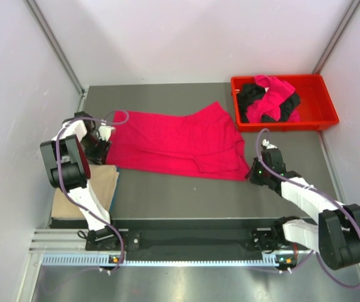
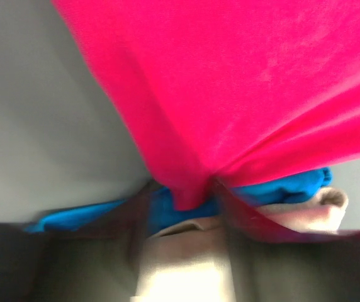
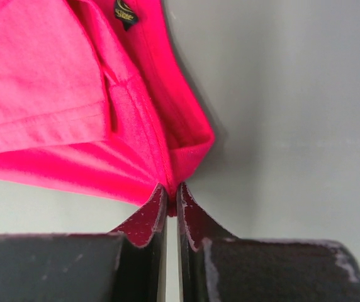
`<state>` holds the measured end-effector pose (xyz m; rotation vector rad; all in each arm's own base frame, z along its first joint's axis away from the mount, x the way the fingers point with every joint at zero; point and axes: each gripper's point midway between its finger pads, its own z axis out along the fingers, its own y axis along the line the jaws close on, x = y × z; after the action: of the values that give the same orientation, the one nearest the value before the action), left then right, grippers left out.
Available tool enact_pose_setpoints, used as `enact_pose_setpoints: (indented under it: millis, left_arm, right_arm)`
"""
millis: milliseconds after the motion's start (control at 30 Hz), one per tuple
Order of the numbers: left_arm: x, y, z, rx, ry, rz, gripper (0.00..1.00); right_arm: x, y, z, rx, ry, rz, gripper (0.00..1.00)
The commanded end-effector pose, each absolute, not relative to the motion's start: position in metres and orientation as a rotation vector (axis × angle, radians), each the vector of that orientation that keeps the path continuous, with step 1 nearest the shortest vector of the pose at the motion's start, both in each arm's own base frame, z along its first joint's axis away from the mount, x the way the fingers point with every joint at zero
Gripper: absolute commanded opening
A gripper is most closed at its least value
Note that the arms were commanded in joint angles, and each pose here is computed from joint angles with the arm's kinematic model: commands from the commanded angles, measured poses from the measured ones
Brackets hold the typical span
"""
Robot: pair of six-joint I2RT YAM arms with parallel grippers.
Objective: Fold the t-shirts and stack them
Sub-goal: Fold the tshirt
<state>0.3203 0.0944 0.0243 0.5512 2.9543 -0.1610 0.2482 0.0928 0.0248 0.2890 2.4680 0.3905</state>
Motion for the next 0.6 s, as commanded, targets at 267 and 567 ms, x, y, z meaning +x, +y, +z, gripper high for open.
enact_pose_setpoints:
  millis: [267, 567]
  left_arm:
    - [0.397, 0.095, 0.115, 0.341, 2.657, -0.118, 0.76]
    - [0.514, 0.094, 0.159, 0.018, 2.374, -0.075, 0.74]
  right_arm:
    - [0.286, 0.088, 0.122, 0.162, 2.266, 0.275, 0.57]
    - [0.428, 0.139, 0.231, -0.163, 2.041, 0.272, 0.5]
